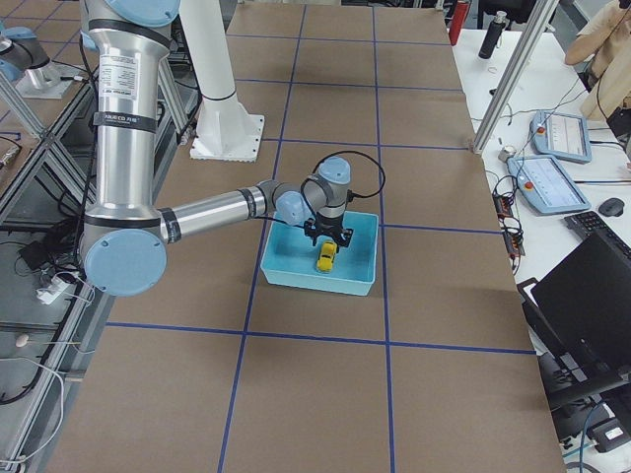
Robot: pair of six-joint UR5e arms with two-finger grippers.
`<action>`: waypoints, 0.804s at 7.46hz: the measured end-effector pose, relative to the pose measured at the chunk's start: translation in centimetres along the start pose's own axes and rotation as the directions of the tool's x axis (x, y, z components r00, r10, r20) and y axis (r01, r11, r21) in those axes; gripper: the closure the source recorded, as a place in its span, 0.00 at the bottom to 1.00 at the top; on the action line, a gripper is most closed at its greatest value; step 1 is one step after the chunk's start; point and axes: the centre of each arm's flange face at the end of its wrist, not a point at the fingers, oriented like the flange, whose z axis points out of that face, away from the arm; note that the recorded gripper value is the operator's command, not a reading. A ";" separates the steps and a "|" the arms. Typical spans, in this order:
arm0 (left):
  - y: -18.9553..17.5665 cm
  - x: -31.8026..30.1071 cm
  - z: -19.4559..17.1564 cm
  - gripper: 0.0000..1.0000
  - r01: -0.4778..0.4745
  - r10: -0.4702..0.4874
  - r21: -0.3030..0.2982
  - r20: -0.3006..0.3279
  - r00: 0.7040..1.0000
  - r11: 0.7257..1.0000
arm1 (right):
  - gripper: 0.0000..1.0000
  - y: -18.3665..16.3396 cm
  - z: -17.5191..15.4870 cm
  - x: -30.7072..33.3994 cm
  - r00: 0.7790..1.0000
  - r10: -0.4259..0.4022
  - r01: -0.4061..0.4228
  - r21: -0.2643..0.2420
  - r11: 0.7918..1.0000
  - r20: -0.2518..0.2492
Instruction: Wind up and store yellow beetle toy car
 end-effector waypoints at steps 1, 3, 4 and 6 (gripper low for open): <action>0.0 0.0 0.0 0.00 0.000 0.000 0.000 0.000 1.000 1.000 | 0.00 -0.1 -0.5 0.0 1.000 -0.001 0.001 0.012 1.000 0.003; 0.1 0.0 0.0 0.00 0.001 -0.001 0.000 0.000 1.000 1.000 | 0.01 2.1 -4.3 1.8 0.998 0.068 -0.068 0.073 0.995 0.002; 0.1 0.0 0.0 0.00 0.001 -0.001 -0.001 0.000 1.000 1.000 | 0.01 5.3 -7.1 3.9 0.987 0.158 -0.158 0.101 0.982 0.007; 0.1 -0.1 0.0 0.00 0.001 -0.001 -0.001 0.000 1.000 1.000 | 0.01 14.8 -12.8 7.7 0.918 0.396 -0.395 0.104 0.913 0.016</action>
